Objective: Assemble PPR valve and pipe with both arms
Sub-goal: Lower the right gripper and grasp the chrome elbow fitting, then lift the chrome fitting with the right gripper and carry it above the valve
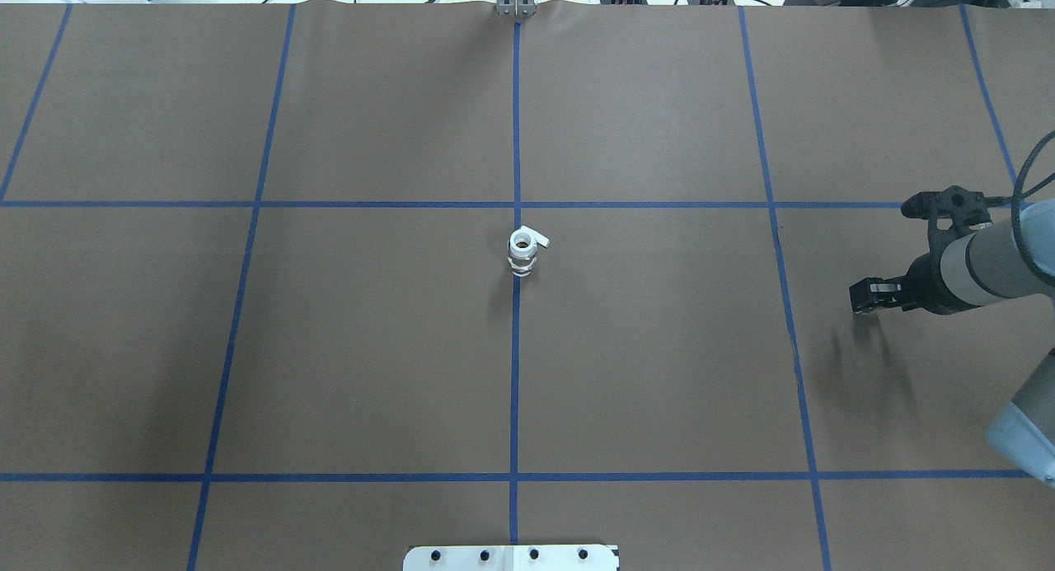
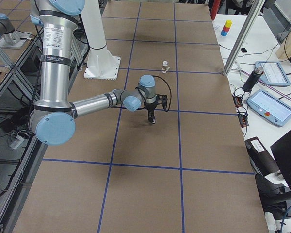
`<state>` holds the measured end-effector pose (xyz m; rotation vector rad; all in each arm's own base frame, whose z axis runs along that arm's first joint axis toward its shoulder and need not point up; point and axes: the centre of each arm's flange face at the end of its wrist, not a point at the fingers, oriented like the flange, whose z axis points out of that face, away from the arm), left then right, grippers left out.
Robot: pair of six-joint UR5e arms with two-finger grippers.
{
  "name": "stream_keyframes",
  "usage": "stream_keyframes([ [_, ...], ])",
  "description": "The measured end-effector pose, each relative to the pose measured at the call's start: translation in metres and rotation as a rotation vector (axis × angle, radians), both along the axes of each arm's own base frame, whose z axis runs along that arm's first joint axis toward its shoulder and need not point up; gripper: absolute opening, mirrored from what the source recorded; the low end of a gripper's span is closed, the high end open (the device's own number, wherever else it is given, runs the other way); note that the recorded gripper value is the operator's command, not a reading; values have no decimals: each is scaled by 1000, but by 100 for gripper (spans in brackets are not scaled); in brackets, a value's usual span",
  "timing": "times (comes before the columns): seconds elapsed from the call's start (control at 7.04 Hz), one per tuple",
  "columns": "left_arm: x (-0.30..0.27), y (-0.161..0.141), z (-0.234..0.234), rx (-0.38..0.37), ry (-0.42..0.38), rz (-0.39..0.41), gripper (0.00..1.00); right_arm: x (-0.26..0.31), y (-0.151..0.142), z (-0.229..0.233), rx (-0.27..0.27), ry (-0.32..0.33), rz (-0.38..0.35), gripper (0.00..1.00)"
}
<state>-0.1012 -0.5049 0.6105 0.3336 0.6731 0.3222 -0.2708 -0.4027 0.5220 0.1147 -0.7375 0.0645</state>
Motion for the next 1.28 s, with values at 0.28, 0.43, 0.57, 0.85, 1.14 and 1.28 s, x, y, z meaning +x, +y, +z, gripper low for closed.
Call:
stream_keyframes([
  [0.28, 0, 0, 0, 1, -1, 1, 100, -1, 0, 3, 4, 12, 5, 46],
  [0.43, 0, 0, 0, 0, 0, 1, 100, -1, 0, 3, 6, 14, 6, 25],
  [0.57, 0, 0, 0, 0, 0, 1, 100, -1, 0, 4, 6, 14, 7, 2],
  [0.85, 0, 1, 0, 1, 0, 1, 100, 0, 0, 1, 11, 11, 8, 0],
  [1.14, 0, 1, 1, -3, 1, 1, 100, 1, -1, -13, 25, -9, 7, 0],
  [1.28, 0, 1, 3, -21, 5, -15, 100, 3, -1, -25, 34, -28, 6, 0],
])
